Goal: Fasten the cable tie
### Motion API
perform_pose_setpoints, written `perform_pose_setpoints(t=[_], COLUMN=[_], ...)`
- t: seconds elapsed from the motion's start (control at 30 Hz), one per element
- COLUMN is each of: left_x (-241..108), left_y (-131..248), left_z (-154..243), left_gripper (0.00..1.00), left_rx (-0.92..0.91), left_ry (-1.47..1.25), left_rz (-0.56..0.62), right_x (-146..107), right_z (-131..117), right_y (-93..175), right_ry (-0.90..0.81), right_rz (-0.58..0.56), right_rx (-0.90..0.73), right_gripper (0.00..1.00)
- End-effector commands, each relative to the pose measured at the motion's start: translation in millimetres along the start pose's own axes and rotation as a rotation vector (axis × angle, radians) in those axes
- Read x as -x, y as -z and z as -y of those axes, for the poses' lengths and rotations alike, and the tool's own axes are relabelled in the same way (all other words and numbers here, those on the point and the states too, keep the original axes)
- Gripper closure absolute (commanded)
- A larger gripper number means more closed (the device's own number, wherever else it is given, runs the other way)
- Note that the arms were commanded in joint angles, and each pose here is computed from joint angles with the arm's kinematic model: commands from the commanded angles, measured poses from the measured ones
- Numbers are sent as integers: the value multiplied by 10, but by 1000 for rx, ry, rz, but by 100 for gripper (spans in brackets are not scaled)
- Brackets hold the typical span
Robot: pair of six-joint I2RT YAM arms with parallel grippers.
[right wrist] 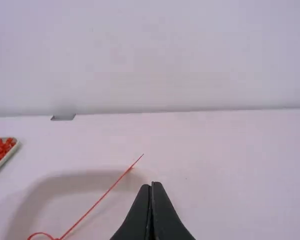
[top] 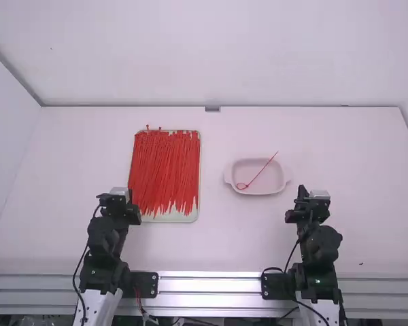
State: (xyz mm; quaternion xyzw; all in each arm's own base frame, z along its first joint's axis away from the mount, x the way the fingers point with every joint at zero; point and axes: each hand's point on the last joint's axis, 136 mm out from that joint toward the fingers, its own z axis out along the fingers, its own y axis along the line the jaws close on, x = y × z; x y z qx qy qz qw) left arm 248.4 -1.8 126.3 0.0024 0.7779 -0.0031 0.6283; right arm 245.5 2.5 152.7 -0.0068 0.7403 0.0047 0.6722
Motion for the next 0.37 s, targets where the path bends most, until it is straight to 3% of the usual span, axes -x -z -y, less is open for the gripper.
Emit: perform_pose_setpoints(t=[0.0,0.33], left_x=[11,203], left_y=[9,73], left_z=[-18,-17], left_gripper=[100,100], left_rx=[8,8], left_ry=[0,-1], left_rz=[18,107], right_x=[-50,-50], right_z=[-2,-2], right_y=[-4,-4], right_ry=[-4,-4], right_rz=[-9,-9], right_rx=[0,0], right_gripper=[100,100])
